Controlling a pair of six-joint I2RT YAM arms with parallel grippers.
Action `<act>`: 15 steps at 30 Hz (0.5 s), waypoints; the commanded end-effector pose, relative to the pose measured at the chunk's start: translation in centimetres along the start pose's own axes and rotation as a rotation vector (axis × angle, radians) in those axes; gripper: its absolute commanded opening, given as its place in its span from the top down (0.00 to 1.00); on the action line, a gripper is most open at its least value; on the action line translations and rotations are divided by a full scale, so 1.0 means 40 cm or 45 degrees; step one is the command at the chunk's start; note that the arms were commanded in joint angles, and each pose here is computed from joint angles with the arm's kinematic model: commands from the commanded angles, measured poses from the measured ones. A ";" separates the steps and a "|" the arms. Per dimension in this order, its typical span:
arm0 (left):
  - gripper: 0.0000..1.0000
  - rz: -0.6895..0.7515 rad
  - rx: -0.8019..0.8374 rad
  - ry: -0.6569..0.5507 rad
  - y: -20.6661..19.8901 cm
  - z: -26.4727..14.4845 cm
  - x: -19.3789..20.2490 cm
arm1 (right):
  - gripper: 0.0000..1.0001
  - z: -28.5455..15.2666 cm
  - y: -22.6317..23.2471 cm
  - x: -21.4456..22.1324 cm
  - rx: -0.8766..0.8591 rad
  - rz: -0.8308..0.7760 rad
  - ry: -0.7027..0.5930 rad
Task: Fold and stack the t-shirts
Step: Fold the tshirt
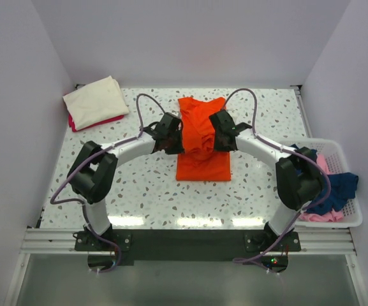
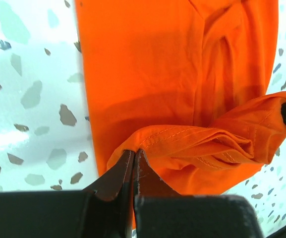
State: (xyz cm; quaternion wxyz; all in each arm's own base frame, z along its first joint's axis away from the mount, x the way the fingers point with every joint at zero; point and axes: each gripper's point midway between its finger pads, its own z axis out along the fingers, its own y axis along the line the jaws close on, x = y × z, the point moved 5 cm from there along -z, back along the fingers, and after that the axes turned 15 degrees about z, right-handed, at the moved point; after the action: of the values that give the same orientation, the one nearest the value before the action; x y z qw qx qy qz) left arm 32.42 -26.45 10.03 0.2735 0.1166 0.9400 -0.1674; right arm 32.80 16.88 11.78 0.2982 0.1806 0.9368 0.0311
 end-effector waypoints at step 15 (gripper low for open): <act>1.00 -0.047 0.071 -0.129 0.025 0.046 -0.147 | 1.00 0.072 0.017 -0.102 -0.049 0.129 0.027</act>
State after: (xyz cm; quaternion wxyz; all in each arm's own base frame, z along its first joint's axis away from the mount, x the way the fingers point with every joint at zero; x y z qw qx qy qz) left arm 36.70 -26.11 9.79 0.2808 0.0890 0.9384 -0.1807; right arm 36.15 15.78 10.70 0.2721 0.2141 0.9368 0.0503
